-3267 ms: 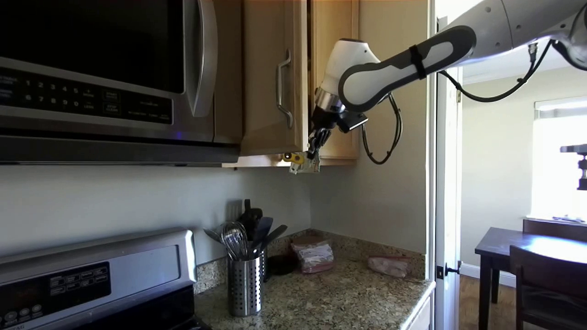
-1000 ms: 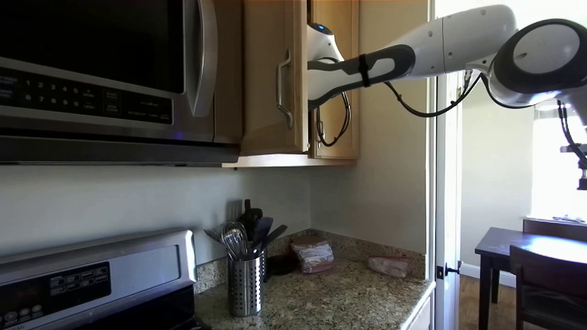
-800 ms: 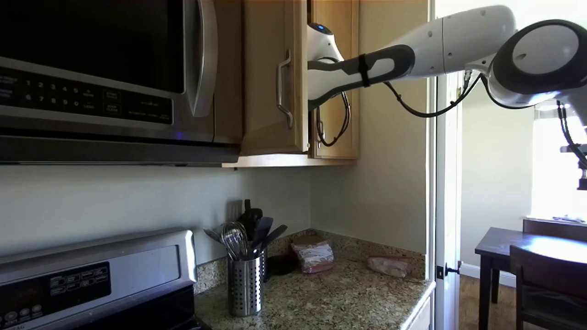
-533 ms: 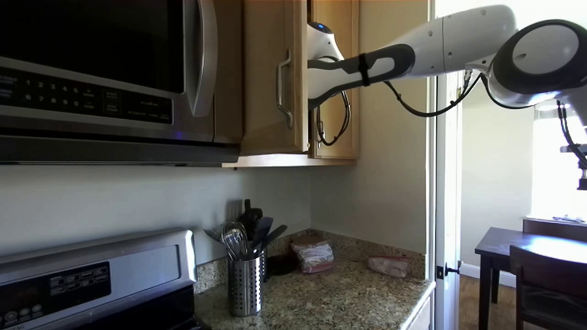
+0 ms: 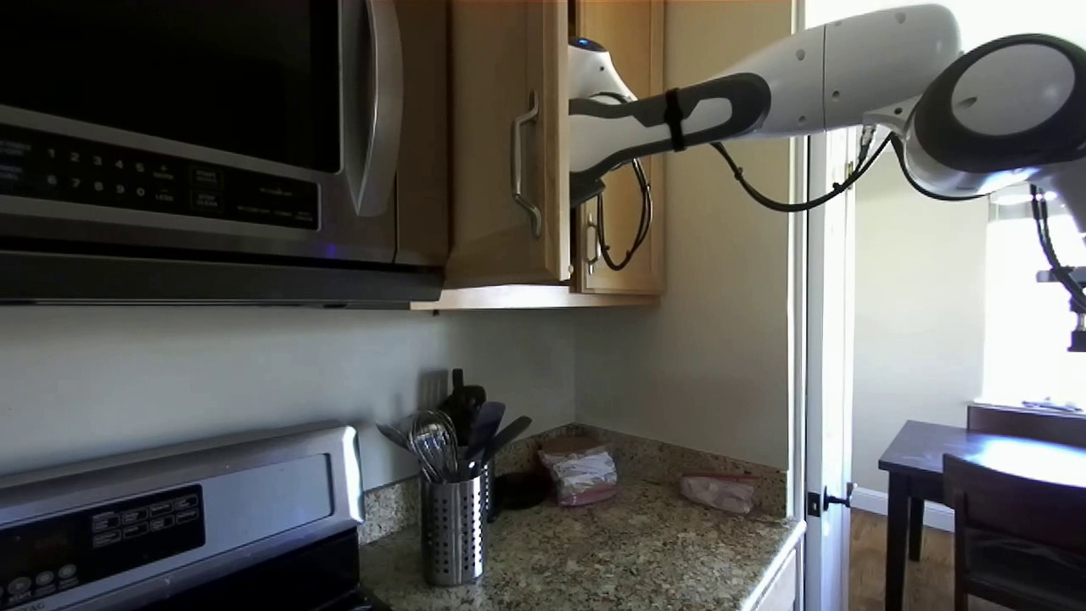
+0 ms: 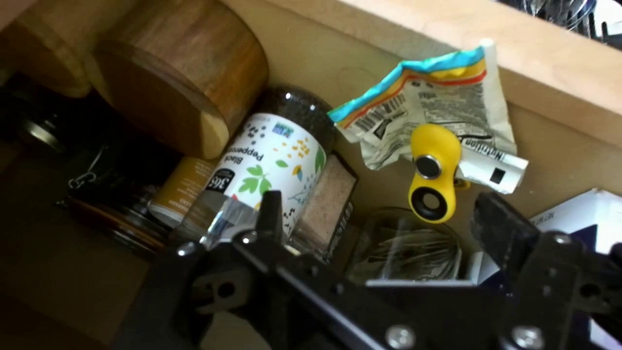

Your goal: Pick up the sachet from the countertop and put it in the open cabinet then close the door

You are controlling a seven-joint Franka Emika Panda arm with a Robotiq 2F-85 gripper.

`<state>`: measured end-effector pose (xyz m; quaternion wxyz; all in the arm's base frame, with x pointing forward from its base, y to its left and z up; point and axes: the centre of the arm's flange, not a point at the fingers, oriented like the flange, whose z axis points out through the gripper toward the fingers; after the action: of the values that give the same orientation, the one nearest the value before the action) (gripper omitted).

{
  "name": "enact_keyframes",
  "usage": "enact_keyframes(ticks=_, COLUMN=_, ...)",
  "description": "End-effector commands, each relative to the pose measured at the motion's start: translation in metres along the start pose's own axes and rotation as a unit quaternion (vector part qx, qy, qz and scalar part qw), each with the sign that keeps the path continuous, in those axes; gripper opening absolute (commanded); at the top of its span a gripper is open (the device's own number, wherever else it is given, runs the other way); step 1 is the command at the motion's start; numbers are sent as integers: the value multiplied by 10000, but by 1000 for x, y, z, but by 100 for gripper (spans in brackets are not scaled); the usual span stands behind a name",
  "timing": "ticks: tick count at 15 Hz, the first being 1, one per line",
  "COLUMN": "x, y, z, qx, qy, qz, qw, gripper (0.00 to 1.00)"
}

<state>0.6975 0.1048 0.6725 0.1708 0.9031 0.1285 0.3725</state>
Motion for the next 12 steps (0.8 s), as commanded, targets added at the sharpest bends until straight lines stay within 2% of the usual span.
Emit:
enact_keyframes(ticks=1, x=-51, y=-30, z=-8, qx=29, qy=-407, qz=303, qw=9987, gripper=100)
enact_keyframes(ticks=5, x=-86, y=-51, z=-12, qx=334, qy=-671, qz=545, qw=9957, gripper=100)
enact_keyframes(ticks=12, x=-134, y=-50, z=-37, qx=380, qy=-854, qz=980, qw=9908, gripper=100)
